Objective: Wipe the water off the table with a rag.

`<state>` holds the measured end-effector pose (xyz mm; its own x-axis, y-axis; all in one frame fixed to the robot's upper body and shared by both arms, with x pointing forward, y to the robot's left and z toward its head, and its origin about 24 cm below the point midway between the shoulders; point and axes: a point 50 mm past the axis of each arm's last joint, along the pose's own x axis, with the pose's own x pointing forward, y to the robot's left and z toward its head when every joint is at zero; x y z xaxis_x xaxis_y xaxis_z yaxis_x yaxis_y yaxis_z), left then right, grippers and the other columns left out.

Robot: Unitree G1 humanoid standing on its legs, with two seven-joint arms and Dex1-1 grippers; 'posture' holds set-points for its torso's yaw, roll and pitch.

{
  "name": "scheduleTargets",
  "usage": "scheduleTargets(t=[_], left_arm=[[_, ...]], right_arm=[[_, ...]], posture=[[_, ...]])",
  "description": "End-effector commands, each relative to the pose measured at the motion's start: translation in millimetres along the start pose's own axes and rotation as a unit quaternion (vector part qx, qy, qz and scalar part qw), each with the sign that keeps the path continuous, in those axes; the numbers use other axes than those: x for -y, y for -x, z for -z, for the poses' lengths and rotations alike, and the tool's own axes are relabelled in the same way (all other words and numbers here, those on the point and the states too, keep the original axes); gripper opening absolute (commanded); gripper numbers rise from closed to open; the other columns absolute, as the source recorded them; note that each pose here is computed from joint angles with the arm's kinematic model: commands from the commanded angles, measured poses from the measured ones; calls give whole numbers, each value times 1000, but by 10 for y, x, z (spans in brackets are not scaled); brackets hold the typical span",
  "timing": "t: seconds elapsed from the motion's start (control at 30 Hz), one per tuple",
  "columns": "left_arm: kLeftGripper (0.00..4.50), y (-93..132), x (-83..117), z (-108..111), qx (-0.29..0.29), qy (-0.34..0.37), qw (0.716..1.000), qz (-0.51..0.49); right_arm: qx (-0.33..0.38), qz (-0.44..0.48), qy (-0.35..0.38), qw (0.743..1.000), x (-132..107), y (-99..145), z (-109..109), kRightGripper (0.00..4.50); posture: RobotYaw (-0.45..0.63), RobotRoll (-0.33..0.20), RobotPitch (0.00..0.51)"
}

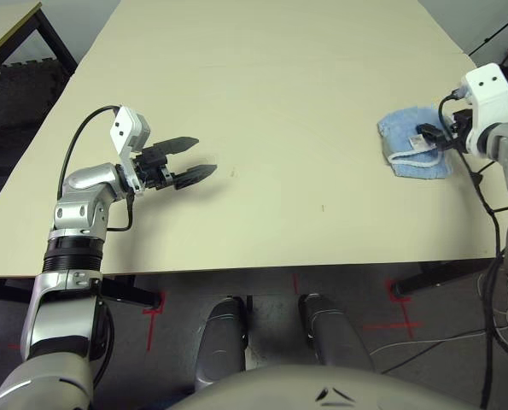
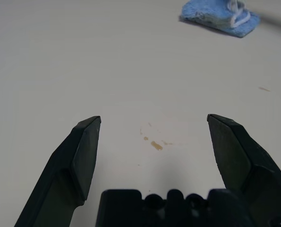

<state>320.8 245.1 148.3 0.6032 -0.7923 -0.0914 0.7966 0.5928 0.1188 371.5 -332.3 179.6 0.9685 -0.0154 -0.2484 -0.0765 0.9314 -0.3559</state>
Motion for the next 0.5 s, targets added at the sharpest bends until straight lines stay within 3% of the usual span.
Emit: scheduleTargets(t=[0.03,0.23,0.5], left_arm=[[4500,-4,-105,-28,5,-18,998,-57],[4500,99,-354,-88,39,-34,976,-214],[4500,398,-537,-108,82,-37,908,-409]], right_arm=[[52,48,-29,997,120,43,-101,4485],[164,38,-158,973,53,35,-191,4485],[211,41,-196,957,-89,39,-12,4485]], posture=[[-115,0,138],[-108,0,144],[-73,0,175]])
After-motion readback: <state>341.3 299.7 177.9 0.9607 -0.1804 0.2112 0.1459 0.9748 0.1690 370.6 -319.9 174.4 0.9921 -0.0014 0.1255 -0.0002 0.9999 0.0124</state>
